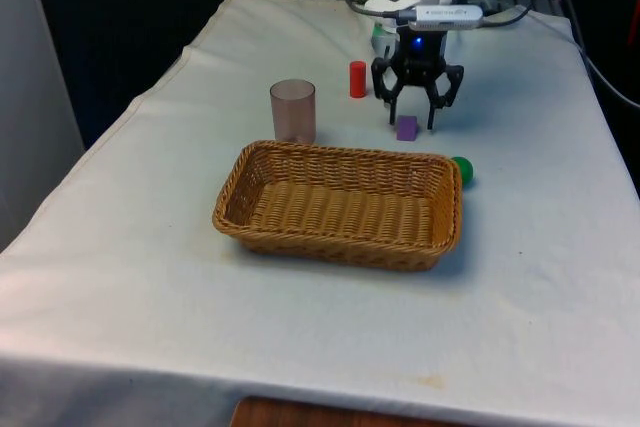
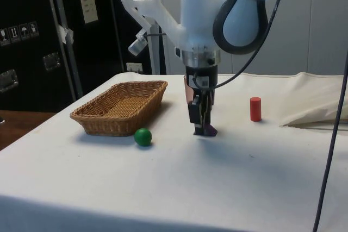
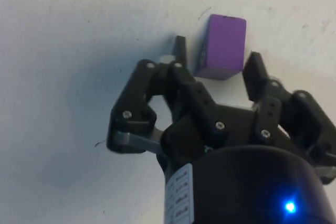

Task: Pick up the triangular block and place it into the basket.

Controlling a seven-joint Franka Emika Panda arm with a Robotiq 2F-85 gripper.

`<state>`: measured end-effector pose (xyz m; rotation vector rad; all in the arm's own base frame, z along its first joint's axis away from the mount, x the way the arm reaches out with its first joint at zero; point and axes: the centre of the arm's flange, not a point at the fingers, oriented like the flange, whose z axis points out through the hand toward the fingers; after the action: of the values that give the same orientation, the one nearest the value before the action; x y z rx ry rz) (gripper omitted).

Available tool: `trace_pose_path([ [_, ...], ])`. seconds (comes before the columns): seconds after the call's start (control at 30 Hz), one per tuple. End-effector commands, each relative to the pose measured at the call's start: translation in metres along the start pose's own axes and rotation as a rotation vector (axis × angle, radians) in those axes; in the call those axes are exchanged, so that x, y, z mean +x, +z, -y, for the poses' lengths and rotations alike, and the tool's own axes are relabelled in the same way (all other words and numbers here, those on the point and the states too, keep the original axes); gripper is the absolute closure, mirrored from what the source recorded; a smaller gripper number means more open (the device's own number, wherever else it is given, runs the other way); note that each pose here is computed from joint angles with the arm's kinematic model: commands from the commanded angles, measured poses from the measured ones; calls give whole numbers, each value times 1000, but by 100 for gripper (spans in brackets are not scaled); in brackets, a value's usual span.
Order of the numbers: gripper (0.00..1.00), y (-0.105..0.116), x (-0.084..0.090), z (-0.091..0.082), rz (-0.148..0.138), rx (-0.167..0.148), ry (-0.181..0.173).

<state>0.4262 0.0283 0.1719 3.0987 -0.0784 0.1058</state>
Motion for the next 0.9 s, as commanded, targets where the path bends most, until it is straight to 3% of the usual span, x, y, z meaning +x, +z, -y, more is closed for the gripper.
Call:
trace_pose_path([
  [0.0,40,0,0,0,-7,2,-1],
  [0.2,67,0,0,1,-8,1,-2],
  [0.43,67,-1,2,0,-6,1,0],
  [0.53,67,-13,7,1,-26,5,1],
  [0.87,67,-32,22,2,-50,12,4],
])
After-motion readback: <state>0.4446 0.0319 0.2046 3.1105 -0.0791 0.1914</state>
